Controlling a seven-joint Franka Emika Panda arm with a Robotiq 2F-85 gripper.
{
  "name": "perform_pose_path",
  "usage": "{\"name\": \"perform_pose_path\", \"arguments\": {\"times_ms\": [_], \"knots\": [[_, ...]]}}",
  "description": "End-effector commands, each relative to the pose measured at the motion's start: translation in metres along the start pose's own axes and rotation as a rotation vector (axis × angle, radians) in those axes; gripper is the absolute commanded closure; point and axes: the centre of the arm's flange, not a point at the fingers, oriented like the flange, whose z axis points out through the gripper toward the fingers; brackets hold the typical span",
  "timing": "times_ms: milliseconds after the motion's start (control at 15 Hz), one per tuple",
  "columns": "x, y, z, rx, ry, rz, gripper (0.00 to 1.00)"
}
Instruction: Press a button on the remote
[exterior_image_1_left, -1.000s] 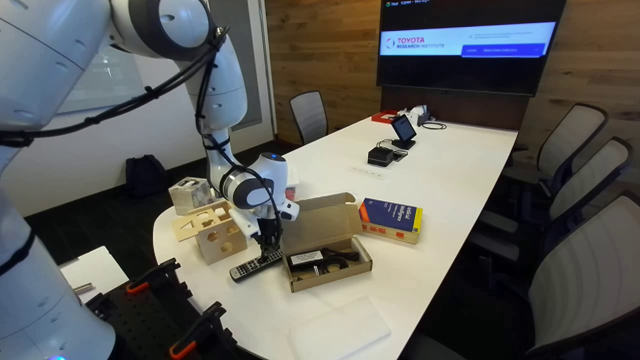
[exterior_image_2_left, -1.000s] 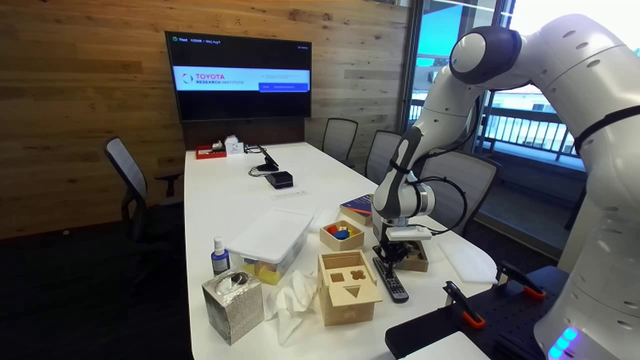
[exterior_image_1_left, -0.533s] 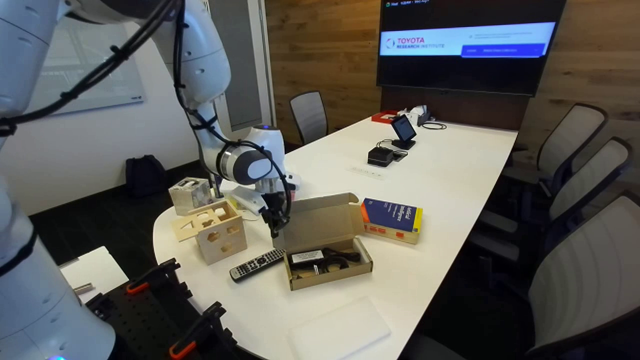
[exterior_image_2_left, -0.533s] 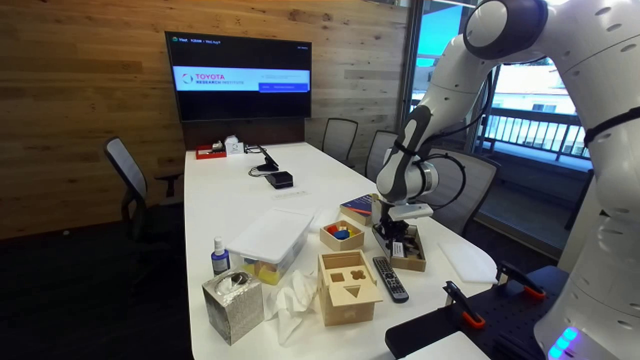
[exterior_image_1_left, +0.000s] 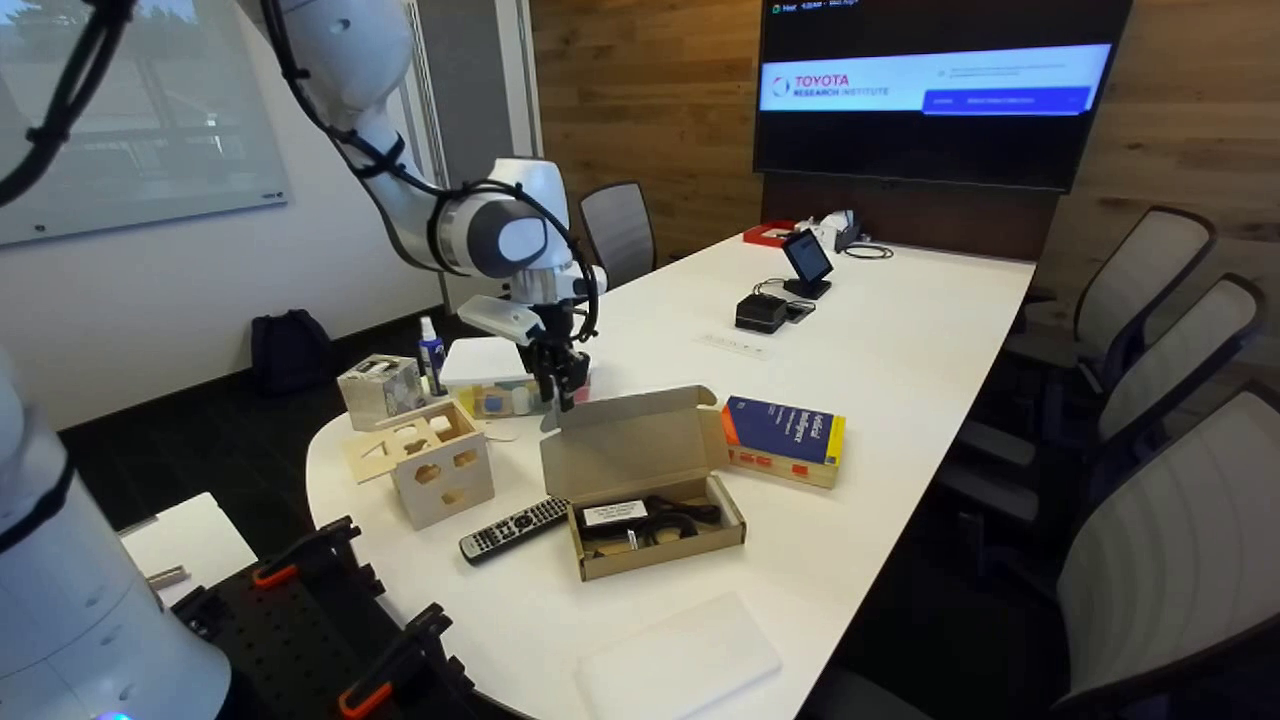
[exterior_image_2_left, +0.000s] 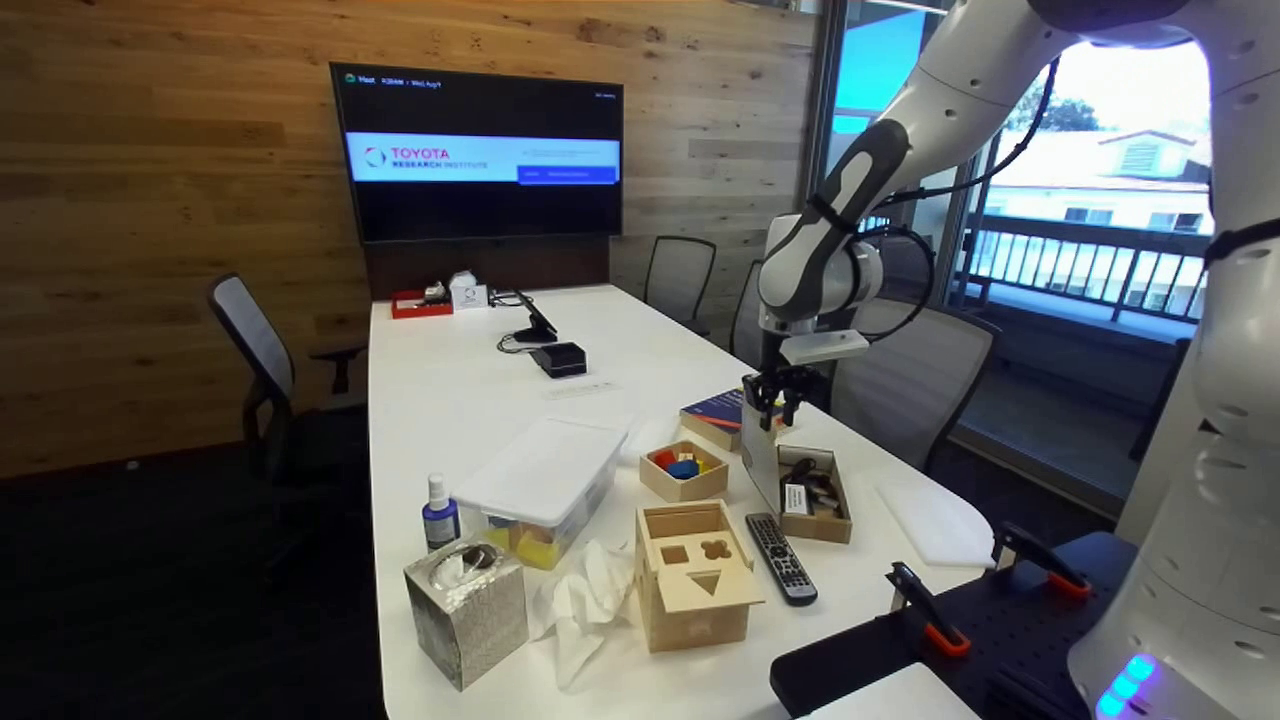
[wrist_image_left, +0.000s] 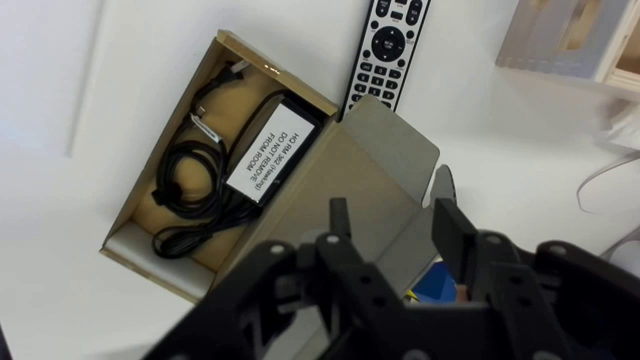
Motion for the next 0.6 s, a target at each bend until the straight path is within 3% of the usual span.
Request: {"name": "perform_pose_path", "arguments": {"times_ms": [0,200,533], "knots": [[-0.003,0.003,-0.040,-0.018,-0.012,-0.025,0.21],[-0.003,0.008,-0.049,-0.016,-0.012,-0.030,0.01],[-0.003,0.012,-0.050,-0.014,-0.007,-0.038,0.00]]}}
